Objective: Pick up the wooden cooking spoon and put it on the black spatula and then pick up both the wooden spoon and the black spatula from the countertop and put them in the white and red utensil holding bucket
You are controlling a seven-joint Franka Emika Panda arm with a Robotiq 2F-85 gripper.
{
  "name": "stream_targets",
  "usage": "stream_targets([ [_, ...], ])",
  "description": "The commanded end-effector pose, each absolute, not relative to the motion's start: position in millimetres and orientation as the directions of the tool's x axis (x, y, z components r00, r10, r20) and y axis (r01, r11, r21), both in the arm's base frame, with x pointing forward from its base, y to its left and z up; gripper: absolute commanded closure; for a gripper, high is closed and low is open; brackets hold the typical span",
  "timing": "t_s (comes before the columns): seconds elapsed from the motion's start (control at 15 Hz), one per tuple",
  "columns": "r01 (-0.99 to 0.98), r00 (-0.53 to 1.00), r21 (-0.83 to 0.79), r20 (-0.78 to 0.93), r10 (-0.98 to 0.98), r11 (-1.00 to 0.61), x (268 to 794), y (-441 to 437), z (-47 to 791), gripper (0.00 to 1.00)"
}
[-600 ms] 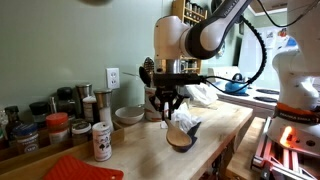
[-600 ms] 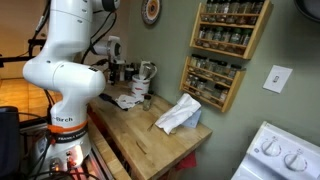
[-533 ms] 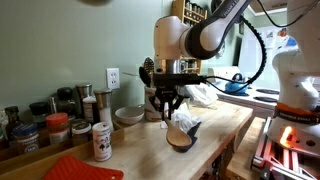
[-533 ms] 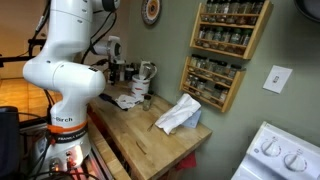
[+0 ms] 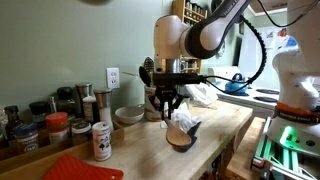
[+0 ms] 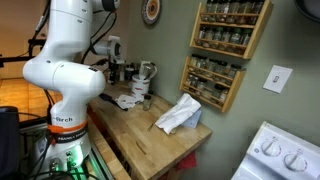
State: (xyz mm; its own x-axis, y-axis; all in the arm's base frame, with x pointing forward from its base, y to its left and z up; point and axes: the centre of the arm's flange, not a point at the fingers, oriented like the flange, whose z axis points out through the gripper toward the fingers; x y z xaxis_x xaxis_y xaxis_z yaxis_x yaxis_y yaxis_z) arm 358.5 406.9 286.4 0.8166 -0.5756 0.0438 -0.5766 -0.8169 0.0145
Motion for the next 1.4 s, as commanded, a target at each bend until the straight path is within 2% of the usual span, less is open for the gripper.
stream_targets([
  [0.0, -0.627, 0.778, 0.068, 0.031, -0.627, -0.776, 355, 400, 288, 0.94],
  [0.4, -0.683, 0.731, 0.066, 0.071, -0.679, -0.728, 352, 389, 295, 0.94],
  [0.47, -0.577, 0.817, 0.014, 0.044, -0.576, -0.817, 359, 407, 287, 0.94],
  [0.53, -0.577, 0.817, 0.014, 0.044, -0.576, -0.817, 359, 407, 287, 0.77],
  [0.87, -0.588, 0.809, 0.029, 0.043, -0.586, -0.809, 358, 405, 286, 0.77],
  [0.93, -0.600, 0.800, 0.045, 0.042, -0.598, -0.799, 358, 403, 284, 0.94],
  [1.33, -0.808, 0.589, 0.093, 0.076, -0.805, -0.582, 368, 377, 286, 0.94],
])
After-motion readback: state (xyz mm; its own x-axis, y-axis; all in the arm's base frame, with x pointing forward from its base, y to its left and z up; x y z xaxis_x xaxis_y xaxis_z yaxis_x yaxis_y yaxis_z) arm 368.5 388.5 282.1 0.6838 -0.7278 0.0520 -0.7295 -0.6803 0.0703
